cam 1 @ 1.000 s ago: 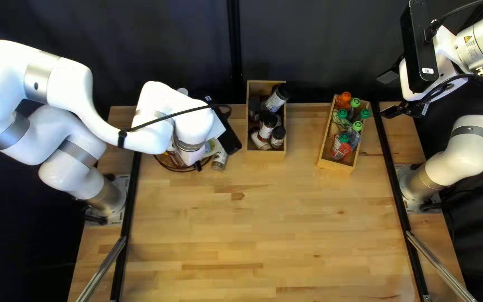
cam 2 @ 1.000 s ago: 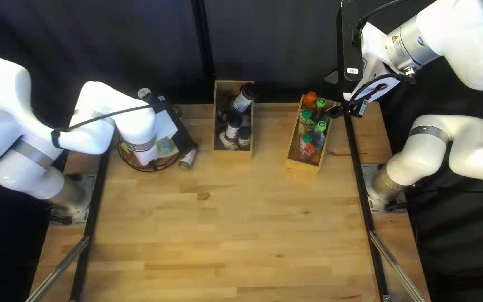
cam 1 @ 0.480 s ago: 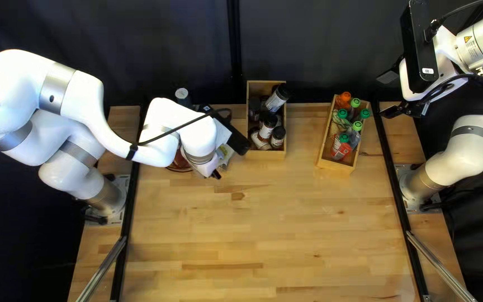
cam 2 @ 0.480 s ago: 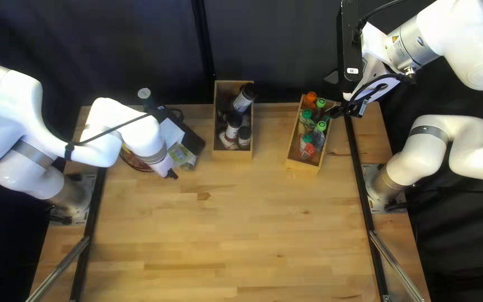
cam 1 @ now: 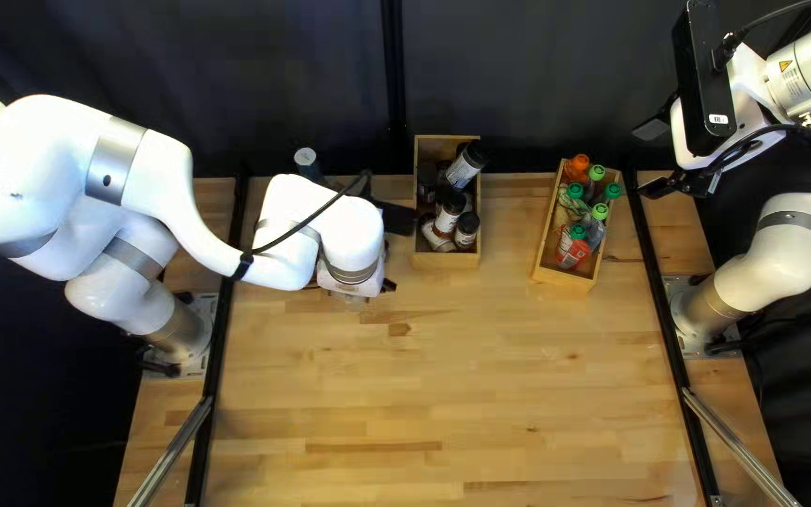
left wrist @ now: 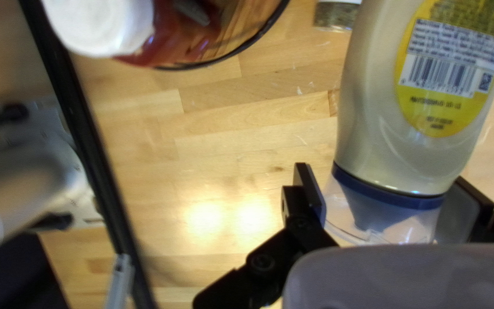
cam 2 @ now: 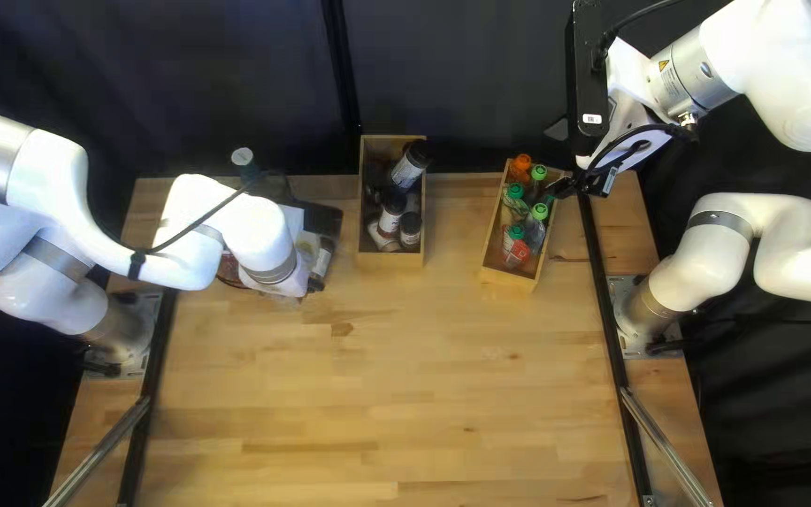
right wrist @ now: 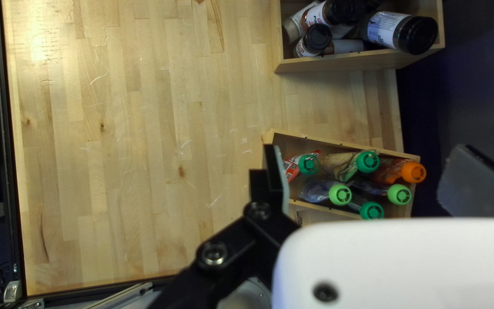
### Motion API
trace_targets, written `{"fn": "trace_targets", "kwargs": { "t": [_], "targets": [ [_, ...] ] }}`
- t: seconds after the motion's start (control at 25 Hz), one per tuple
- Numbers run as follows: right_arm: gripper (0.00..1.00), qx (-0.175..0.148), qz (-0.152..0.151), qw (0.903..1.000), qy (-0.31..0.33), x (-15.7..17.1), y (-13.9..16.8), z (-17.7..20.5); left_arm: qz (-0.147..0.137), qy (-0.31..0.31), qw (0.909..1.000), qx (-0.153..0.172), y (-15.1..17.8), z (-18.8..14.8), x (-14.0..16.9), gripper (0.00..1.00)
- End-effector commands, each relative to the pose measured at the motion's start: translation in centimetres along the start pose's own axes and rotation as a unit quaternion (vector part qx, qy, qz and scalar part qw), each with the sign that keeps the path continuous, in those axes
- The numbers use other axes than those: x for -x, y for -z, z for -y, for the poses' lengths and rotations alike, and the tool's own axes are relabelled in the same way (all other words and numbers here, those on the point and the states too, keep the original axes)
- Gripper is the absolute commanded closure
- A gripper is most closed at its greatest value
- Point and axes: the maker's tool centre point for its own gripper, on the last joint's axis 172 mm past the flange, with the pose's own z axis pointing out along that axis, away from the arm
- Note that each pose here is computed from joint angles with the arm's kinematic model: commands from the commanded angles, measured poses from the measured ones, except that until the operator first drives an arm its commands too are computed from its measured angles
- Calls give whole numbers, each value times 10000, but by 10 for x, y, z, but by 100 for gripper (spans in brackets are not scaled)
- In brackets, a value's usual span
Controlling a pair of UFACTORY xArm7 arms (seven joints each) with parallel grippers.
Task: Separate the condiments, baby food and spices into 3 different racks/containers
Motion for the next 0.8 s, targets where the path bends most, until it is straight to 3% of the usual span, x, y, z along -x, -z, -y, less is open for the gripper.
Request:
{"fn": "trace_targets", "kwargs": {
  "t": [0.04,0.8],
  "targets": [
    [0,0,0,10000,0,0,0,0,94,337,9994,27,-15,2,-12,100],
    [0,0,0,10000,0,0,0,0,201,966,9951,-117,-58,25,-51,100]
  ]
}}
